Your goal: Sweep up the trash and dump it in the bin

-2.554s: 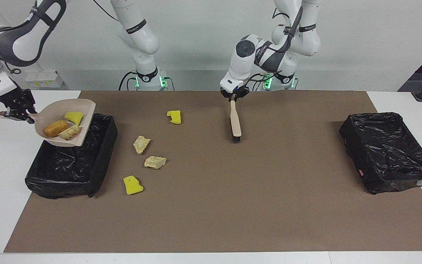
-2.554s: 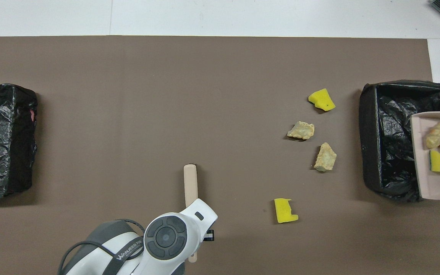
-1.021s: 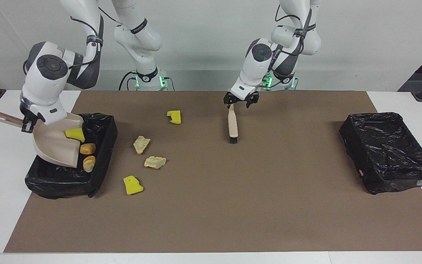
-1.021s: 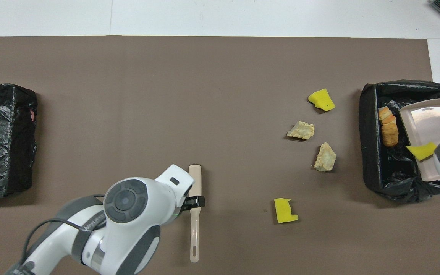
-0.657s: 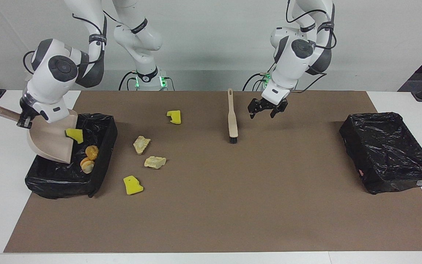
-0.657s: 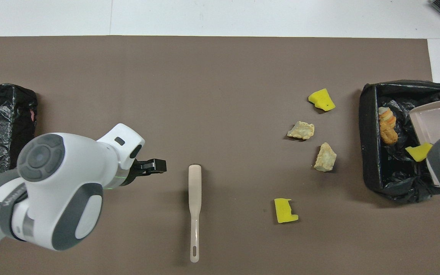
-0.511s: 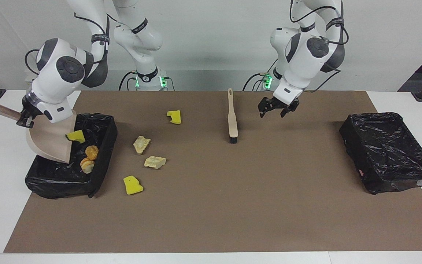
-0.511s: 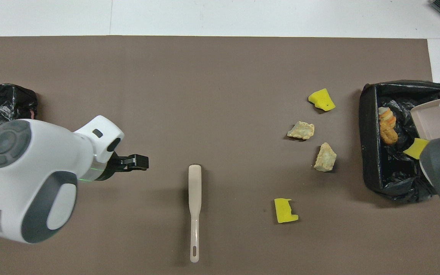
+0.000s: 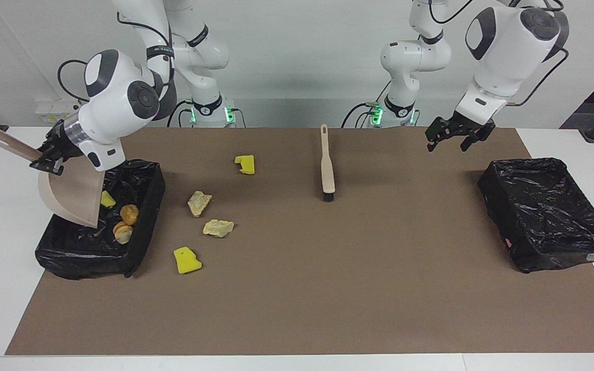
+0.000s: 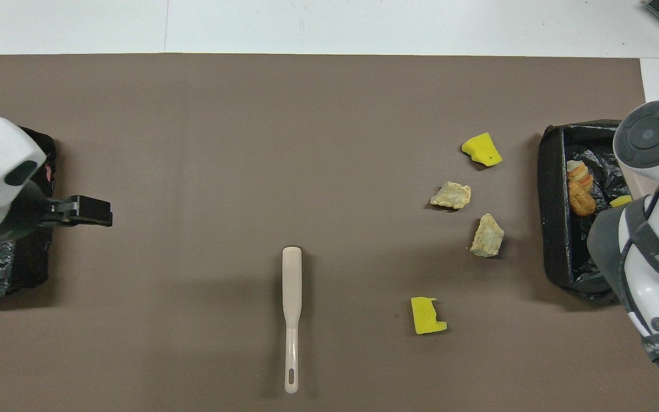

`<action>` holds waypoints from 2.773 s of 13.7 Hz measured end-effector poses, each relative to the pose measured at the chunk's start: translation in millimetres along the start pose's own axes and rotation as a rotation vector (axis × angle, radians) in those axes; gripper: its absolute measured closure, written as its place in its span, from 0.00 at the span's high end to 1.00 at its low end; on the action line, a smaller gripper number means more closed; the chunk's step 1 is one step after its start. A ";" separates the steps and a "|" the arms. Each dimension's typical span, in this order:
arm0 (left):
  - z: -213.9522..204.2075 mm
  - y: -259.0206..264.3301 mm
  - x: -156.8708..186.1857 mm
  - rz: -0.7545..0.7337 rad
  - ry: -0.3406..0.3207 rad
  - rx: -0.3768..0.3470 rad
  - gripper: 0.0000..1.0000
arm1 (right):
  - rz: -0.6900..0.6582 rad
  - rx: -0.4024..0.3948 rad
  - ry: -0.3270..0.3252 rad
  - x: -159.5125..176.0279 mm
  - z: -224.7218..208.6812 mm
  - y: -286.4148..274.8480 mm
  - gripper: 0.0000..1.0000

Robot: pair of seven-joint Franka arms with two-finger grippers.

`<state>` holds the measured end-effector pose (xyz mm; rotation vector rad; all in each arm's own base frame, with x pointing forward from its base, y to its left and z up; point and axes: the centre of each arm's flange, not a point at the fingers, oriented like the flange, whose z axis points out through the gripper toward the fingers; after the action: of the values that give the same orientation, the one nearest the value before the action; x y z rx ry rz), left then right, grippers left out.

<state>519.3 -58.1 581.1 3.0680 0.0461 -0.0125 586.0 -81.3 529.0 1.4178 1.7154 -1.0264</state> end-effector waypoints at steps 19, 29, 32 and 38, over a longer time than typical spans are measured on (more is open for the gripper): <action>-22.4 -16.4 17.8 0.051 -0.018 0.046 1.00 | 0.827 0.159 0.651 66.2 -153.8 24.4 0.33; -30.8 -11.0 18.1 0.061 0.000 0.045 1.00 | 1.500 0.628 0.854 222.4 -316.3 75.6 0.33; -30.7 -10.4 18.0 0.062 0.000 0.045 1.00 | 1.596 0.690 0.870 302.5 -369.5 83.0 0.33; -30.7 -10.2 18.0 0.062 0.000 0.045 1.00 | 1.625 0.775 0.926 397.0 -407.4 87.9 0.33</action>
<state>537.2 -45.2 610.8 3.1128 -0.0508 -0.0100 594.8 467.6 355.9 3.1094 -0.0557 0.0584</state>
